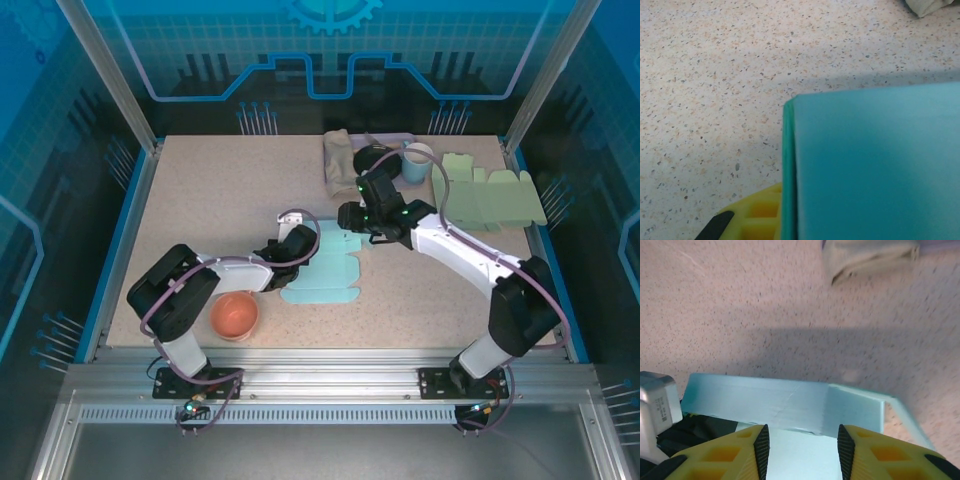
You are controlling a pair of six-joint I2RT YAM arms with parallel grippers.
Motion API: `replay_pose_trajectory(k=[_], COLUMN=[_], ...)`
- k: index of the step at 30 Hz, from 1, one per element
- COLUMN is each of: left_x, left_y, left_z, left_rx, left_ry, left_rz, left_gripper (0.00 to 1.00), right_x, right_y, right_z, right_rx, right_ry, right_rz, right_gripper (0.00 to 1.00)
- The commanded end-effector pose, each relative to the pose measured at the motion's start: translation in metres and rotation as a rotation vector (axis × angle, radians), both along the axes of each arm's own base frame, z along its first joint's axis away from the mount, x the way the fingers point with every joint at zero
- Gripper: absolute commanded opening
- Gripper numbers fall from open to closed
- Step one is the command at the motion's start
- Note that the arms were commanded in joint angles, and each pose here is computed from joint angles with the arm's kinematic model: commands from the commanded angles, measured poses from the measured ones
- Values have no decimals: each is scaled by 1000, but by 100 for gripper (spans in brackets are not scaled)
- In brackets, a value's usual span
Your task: Fold the paper box
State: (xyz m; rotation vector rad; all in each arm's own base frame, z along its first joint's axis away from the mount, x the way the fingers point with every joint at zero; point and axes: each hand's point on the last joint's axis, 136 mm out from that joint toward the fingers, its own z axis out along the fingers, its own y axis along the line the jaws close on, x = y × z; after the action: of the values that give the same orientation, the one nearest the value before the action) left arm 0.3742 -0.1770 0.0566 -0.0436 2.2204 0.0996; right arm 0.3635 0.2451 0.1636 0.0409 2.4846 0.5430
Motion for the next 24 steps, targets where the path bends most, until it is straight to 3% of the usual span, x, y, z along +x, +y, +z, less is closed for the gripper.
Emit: replay_pose_trajectory(k=[1, 16, 24], left_x=[-12, -13, -13], left_y=[-1, -8, -9], left_z=[-13, -21, -21], left_rx=[55, 57, 56], left_ry=[45, 52, 53], left_rz=[-56, -64, -69], left_gripper=[4, 4, 4], right_x=[-3, -4, -5], right_y=[10, -8, 1], right_z=[-9, -47, -54], right_rx=[86, 28, 96], right_ry=[78, 151, 168], right_rz=[-45, -102, -91], right_gripper=[43, 45, 46])
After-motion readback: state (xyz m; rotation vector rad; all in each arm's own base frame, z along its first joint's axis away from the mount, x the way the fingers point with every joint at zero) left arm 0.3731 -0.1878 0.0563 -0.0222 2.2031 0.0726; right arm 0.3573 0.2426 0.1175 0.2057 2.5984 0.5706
